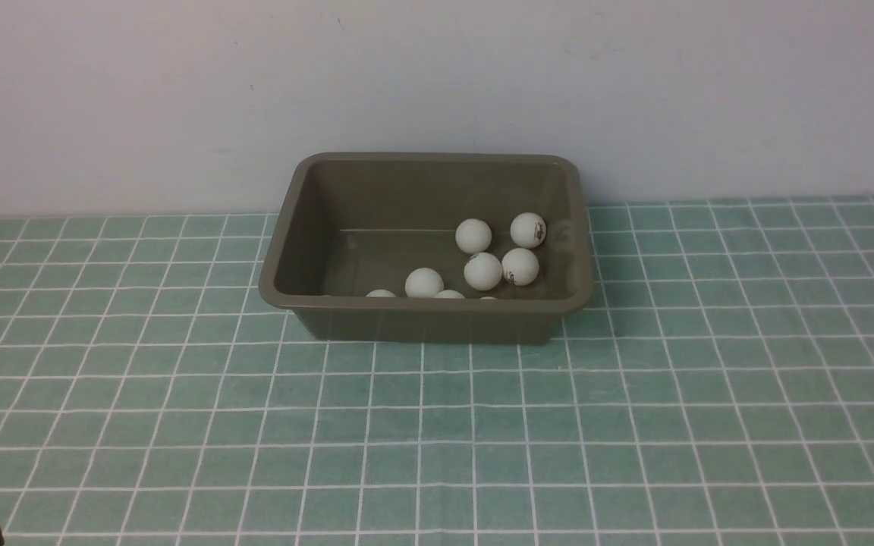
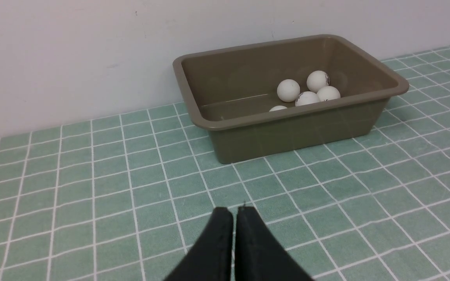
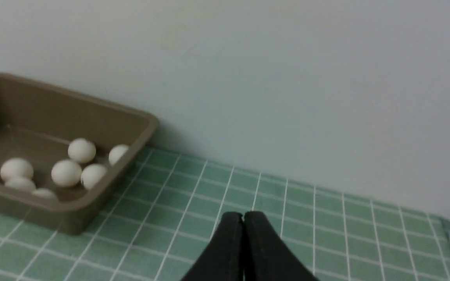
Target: Put the table tennis balls in the box on the green coffee tablecloth.
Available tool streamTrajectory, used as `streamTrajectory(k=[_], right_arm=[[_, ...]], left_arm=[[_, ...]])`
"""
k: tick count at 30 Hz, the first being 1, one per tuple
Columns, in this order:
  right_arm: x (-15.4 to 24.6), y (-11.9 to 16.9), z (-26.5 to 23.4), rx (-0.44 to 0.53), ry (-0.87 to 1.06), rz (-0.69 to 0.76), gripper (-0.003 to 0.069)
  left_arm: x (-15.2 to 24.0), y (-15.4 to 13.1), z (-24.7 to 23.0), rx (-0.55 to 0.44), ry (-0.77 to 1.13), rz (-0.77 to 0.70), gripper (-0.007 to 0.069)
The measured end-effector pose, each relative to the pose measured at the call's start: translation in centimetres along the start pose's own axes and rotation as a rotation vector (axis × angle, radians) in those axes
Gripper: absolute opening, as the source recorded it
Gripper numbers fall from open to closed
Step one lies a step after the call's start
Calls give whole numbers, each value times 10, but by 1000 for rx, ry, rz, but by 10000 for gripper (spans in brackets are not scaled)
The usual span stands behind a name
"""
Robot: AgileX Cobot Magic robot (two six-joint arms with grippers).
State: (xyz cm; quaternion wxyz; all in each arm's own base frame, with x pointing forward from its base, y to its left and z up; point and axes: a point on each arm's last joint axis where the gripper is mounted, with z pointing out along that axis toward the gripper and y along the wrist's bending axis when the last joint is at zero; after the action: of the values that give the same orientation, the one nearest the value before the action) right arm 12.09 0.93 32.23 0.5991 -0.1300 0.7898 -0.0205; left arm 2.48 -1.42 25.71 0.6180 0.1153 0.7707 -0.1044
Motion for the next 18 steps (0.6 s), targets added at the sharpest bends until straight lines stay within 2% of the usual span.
streamTrajectory(k=[18], right_arm=[[12, 9, -1, -87, 91, 26, -10]], left_arm=[[0, 0, 0, 0, 0, 0, -4]])
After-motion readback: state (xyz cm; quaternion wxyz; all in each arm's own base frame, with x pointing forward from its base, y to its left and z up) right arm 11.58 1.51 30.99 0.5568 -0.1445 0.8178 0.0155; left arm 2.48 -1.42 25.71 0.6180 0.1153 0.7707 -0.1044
